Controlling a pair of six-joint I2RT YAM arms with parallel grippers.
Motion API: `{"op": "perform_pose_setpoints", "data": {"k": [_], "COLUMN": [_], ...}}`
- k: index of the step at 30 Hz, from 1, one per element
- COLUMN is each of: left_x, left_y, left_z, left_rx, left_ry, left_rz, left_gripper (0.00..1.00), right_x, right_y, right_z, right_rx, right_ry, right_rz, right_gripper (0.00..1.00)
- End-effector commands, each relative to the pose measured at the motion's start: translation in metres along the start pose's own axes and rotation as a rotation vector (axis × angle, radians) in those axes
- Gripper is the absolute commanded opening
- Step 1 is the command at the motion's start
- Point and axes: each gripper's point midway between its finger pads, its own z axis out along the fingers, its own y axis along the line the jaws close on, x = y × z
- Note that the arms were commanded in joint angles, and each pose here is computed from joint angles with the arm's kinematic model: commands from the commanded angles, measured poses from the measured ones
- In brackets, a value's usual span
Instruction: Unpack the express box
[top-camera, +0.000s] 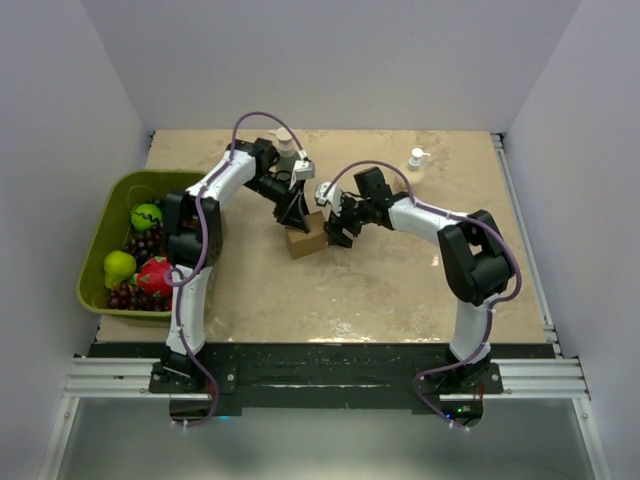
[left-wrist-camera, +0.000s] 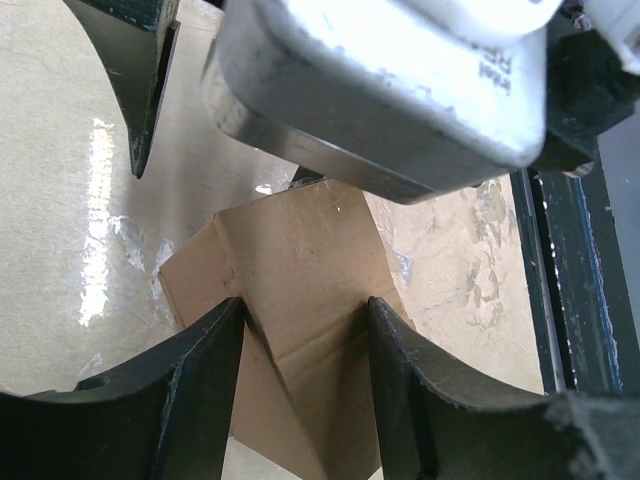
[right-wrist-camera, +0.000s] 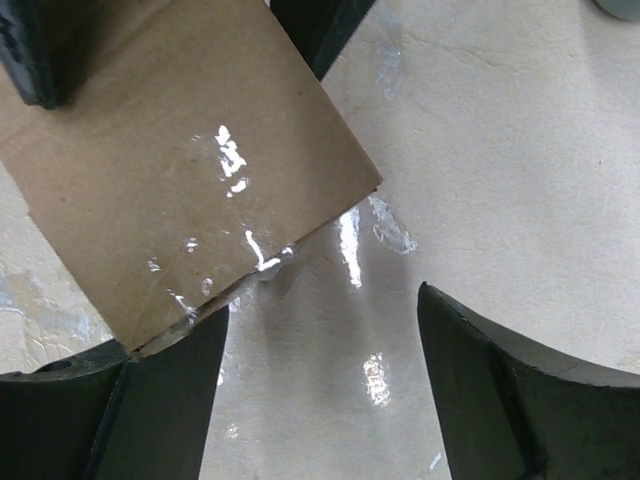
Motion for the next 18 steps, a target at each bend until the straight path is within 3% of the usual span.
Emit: {"op": "perform_pose_setpoints", "data": {"k": [1, 18], "left_x": [0.059, 0.057], "left_y": [0.003, -0.001], "left_z": [0.023, 0.028], "left_rx": [0.056, 0.080], "left_ry": [0.175, 0.133], "left_rz": [-0.006, -0.053], "left_gripper": [0.31, 0.29], "right_x": [-0.001, -0.015], "right_y": [-0.121, -0.139], "right_z": [-0.041, -0.040], "right_rx": [0.421, 0.439], "right_ry": [0.016, -0.084], "right_rz": [-0.062, 0.013], "right_gripper": [0.75, 0.74]}}
